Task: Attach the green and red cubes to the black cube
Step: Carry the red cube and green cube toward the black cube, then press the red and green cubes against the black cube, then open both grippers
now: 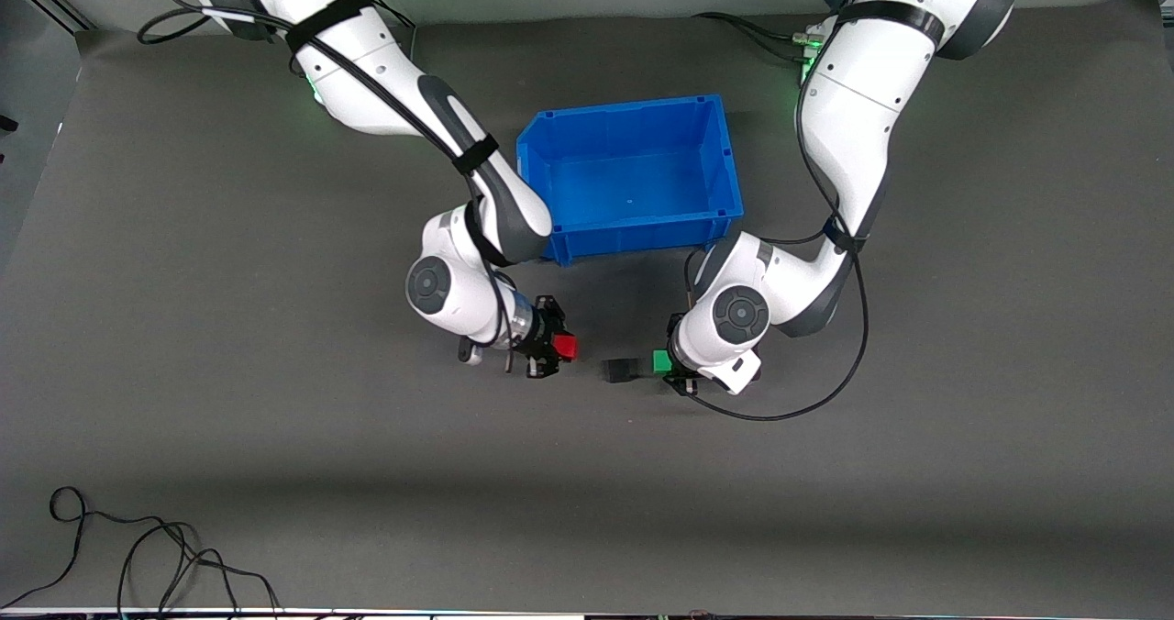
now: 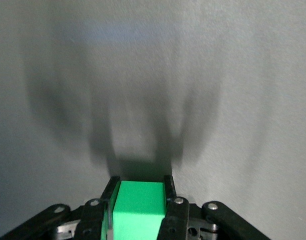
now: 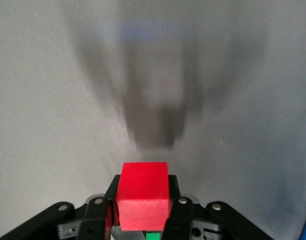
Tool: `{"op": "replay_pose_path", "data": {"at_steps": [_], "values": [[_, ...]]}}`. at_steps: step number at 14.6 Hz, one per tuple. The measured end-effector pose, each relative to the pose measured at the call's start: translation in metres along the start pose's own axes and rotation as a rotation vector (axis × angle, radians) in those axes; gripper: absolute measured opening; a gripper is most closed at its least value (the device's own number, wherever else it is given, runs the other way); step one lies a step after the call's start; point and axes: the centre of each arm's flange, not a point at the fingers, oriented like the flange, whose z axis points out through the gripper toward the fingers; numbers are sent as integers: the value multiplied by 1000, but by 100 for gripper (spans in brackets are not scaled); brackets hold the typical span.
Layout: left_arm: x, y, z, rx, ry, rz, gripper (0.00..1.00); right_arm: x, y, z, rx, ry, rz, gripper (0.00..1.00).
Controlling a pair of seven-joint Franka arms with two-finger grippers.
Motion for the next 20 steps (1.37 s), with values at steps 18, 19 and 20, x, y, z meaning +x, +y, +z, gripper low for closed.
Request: {"op": "replay_pose_path", "data": {"at_steps": [18,19,20], "values": [[-30,-1,6,-53,-8,11,86,-40,-20,44,60,22,-151,39],[-30,0,5,-56,-9,11,97,-42,-19,46,58,23,-154,39],[-31,1,3,-59,-11,11,100,-42,-18,48,58,23,-155,39]]}}
